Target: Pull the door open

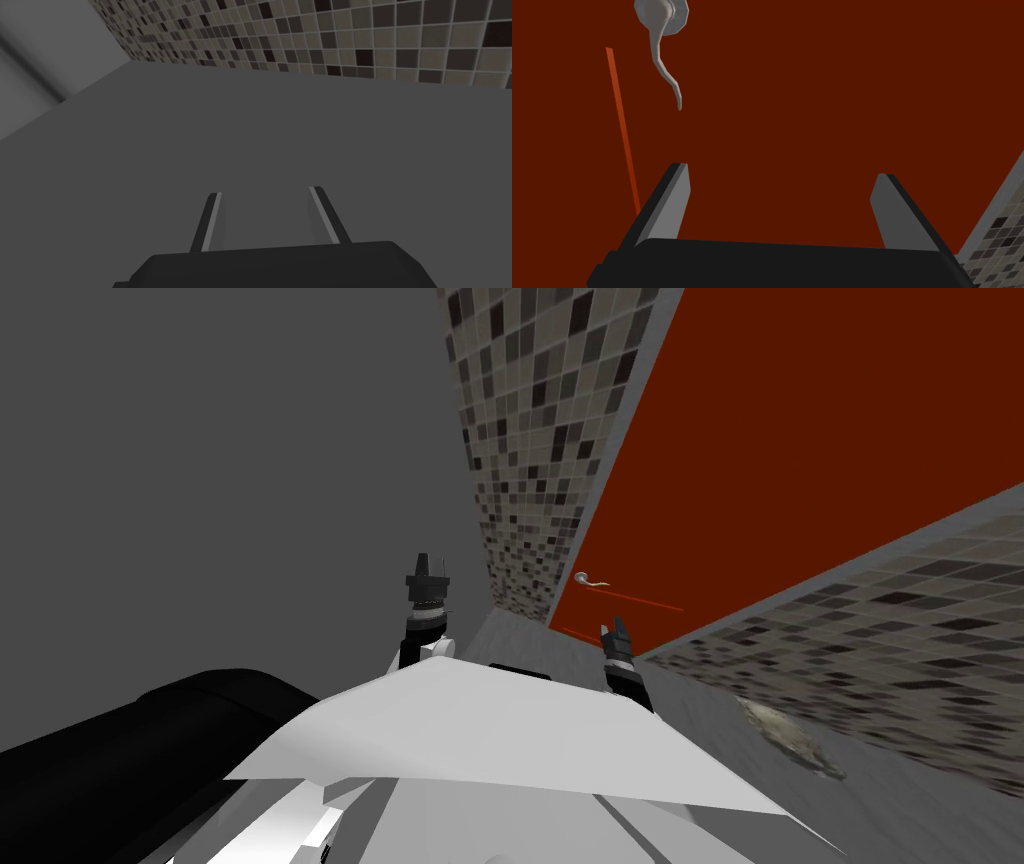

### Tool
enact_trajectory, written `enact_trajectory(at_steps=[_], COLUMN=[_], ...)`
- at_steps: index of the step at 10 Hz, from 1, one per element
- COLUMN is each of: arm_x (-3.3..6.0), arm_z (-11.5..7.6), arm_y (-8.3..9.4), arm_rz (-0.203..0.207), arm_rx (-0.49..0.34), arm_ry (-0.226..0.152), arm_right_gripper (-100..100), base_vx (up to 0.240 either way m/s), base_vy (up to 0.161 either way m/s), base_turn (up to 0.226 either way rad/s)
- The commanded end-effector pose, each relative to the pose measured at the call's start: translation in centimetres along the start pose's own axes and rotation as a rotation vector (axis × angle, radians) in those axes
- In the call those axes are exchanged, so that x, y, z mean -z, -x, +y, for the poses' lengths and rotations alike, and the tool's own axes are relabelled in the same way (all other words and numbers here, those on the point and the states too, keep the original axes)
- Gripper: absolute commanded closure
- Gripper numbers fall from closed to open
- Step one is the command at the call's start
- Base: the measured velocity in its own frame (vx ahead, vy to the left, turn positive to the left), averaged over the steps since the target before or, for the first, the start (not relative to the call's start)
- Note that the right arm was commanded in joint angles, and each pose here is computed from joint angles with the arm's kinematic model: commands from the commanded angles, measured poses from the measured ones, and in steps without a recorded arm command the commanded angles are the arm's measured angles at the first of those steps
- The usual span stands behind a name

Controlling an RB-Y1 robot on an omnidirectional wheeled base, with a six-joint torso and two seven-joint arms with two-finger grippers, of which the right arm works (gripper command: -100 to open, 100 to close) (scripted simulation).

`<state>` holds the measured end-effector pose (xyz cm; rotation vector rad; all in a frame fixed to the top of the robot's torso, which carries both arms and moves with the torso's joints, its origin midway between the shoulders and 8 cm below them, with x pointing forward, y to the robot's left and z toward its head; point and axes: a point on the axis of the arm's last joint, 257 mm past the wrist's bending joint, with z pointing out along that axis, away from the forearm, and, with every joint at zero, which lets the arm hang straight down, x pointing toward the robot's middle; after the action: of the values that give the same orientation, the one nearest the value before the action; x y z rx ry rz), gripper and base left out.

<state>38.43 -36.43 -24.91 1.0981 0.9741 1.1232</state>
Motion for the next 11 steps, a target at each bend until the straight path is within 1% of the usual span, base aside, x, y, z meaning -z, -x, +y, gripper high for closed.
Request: enact_trajectory(at_steps=[1,2,5,7,8,11], arm_x=[0.77,1.00,2.42,3.31,3.55,4.74], arm_z=[-1.6,-2.1,-4.9,-6.4,-6.7,-8.4], arm_y=[1.1,1.4,3.1,4.2,4.5,5.9], arm_rz=[-0.013,-0.017,-0.042,-0.057,-0.061,-0.082], arm_rx=[0.008,0.010,0.025,0.035,0.038,0.051], arm_ry=[-0.031,-0.041,-0.096,-0.127,-0.134,-0.171], arm_right_gripper=[-100,-100,-100,-100,-100,-100], base_vx=[0.183,0.170,0.184,0.203,0.165,0.172], base_vy=[0.008,0.014,-0.001,-0.017,-0.014,-0.013], base_turn=[0.062,0.041,0.043,0.047,0.020,0.033])
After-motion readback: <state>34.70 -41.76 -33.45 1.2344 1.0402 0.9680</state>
